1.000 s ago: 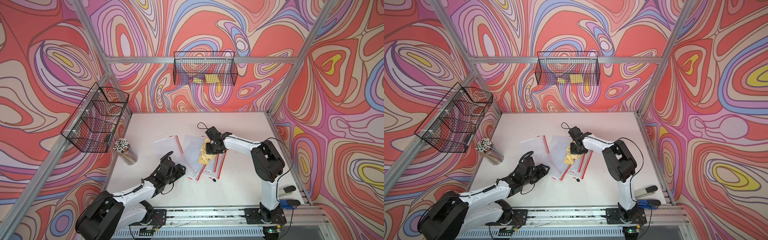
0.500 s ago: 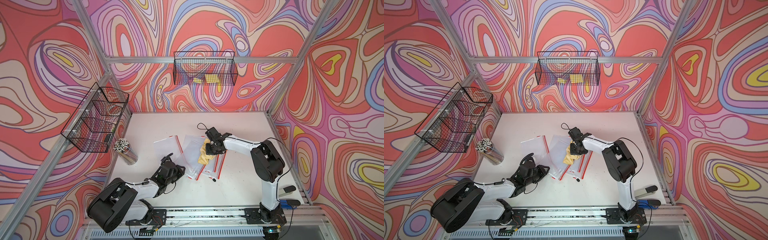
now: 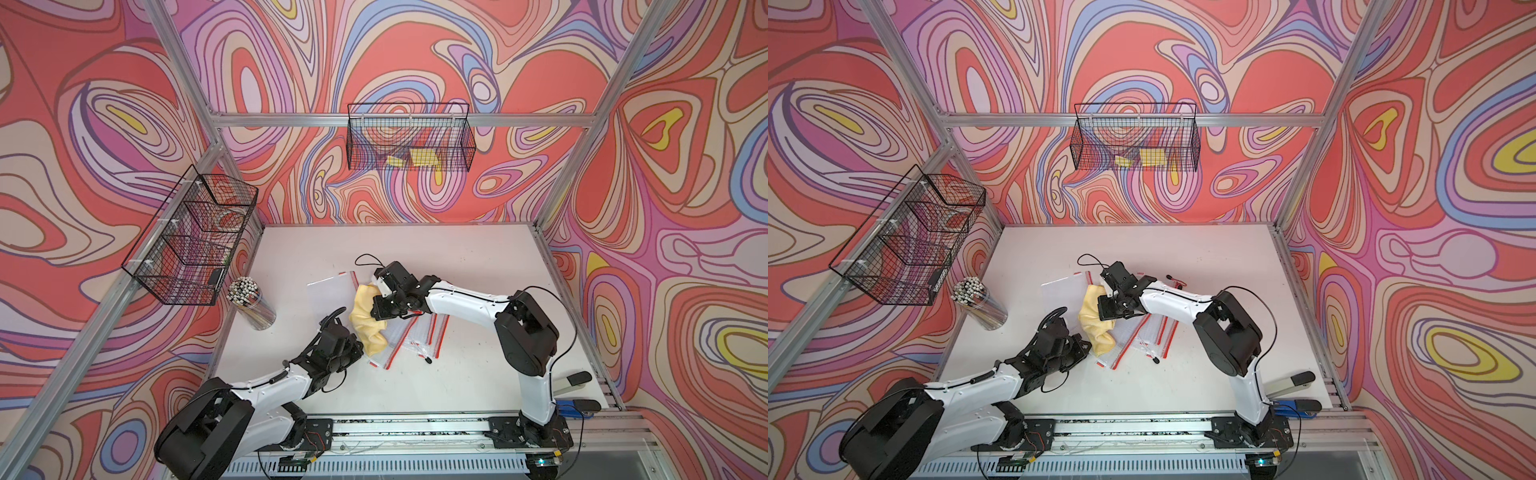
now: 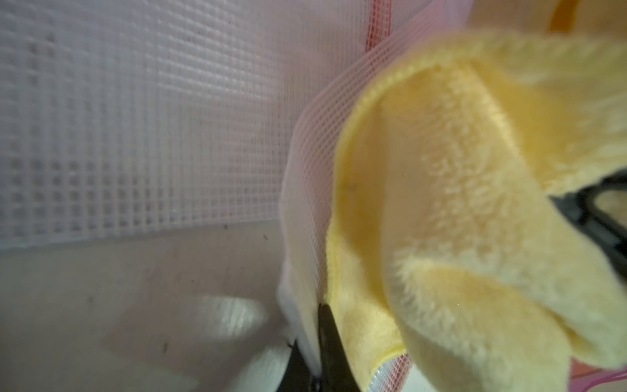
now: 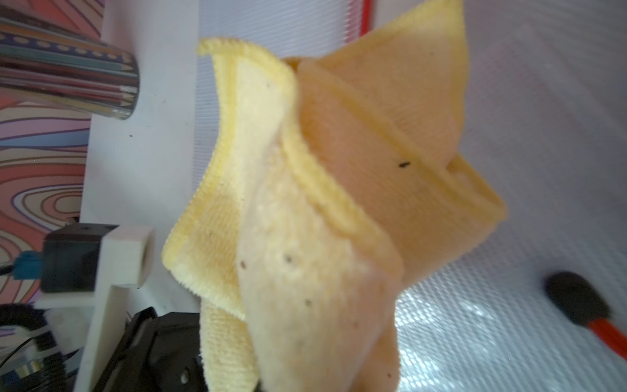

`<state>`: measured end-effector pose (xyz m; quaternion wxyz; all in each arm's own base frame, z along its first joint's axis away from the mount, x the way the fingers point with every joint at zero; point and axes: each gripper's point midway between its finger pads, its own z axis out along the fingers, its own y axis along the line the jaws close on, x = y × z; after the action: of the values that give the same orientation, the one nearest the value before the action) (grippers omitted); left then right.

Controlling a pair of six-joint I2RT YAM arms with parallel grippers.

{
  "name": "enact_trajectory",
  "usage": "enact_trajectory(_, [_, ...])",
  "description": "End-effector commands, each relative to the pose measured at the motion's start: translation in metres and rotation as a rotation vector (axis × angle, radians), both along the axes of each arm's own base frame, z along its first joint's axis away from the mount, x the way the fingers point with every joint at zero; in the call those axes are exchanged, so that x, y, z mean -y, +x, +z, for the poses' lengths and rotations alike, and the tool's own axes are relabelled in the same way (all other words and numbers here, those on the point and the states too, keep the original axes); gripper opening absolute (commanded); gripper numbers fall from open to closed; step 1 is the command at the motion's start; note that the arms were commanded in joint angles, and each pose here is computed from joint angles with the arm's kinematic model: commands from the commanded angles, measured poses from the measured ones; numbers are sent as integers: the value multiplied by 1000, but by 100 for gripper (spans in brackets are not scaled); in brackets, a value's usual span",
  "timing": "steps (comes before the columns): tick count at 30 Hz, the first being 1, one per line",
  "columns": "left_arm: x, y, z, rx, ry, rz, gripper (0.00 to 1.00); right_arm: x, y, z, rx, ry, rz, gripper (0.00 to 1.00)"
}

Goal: Wipe the document bag
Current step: Wipe the dirt from the document bag.

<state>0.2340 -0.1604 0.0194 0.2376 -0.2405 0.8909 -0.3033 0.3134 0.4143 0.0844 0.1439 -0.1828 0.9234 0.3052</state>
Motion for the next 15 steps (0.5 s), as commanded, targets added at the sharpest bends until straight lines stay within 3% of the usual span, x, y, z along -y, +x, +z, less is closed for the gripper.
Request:
enact_trajectory(1, [6, 2, -1, -14, -12, -15, 0, -26, -16, -22, -74, 81, 92, 0])
enact_trajectory(7, [3, 3, 3, -2, -6, -8, 0, -8, -7, -55, -75, -23, 30, 0])
enact_trajectory(15, [-5, -3, 5, -5, 23, -2, 0, 84, 48, -80, -73, -169, -182, 0])
